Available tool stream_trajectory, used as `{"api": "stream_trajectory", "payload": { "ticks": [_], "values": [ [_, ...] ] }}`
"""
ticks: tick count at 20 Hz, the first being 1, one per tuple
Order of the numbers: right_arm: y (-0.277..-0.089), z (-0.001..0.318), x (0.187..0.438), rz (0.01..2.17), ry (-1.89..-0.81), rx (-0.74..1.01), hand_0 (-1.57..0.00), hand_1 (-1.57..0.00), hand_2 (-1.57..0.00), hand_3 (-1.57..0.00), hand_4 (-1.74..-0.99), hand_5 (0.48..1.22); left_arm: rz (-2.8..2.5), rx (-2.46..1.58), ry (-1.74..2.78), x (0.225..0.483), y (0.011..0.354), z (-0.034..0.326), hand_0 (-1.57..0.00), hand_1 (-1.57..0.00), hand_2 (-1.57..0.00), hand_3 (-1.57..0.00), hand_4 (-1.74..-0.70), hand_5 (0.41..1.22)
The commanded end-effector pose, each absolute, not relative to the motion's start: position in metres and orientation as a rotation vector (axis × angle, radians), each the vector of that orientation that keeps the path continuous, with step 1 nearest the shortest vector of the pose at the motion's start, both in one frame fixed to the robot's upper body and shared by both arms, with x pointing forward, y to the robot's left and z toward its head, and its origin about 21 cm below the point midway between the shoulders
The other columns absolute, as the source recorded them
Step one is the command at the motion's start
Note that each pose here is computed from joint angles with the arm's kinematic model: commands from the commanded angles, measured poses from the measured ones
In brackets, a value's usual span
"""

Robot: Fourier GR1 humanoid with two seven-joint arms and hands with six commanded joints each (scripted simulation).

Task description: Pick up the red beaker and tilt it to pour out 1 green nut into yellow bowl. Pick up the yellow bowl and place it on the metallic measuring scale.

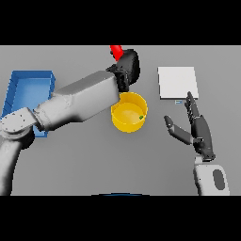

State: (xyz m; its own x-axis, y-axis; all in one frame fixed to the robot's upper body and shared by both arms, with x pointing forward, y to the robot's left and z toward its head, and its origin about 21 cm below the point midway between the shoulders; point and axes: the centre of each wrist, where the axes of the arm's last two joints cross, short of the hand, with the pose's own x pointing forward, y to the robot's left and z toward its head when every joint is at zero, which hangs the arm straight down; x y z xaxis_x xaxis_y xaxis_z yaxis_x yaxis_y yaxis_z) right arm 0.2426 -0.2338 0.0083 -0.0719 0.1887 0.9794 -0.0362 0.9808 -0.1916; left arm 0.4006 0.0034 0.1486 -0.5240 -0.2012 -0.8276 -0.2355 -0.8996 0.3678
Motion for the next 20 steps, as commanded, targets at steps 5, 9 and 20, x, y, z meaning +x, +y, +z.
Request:
{"api": "stream_trajectory", "payload": {
  "ticks": [5, 9, 20],
  "values": [
    [-0.230, 0.006, 0.241, 0.185, -1.651, -0.087, 0.00, 0.00, 0.00, 0.00, -1.224, 0.615, 2.486, -1.716, 0.884, 0.424, 0.016, 0.220, -1.57, -1.33, -1.32, -1.36, -1.66, 1.196],
    [-0.232, 0.005, 0.241, 0.196, -1.649, -0.074, 0.00, 0.00, 0.00, 0.00, -1.256, 0.635, 2.390, -1.957, 1.057, 0.442, 0.033, 0.302, -1.57, -1.47, -1.47, -1.39, -1.57, 1.211],
    [-0.234, 0.009, 0.249, 0.266, -1.694, -0.084, 0.00, 0.00, 0.00, 0.00, -1.301, 0.652, 2.243, -2.587, 2.464, 0.484, 0.232, 0.340, -1.57, -1.56, -1.56, -1.40, -1.71, 1.220]
  ]
}}
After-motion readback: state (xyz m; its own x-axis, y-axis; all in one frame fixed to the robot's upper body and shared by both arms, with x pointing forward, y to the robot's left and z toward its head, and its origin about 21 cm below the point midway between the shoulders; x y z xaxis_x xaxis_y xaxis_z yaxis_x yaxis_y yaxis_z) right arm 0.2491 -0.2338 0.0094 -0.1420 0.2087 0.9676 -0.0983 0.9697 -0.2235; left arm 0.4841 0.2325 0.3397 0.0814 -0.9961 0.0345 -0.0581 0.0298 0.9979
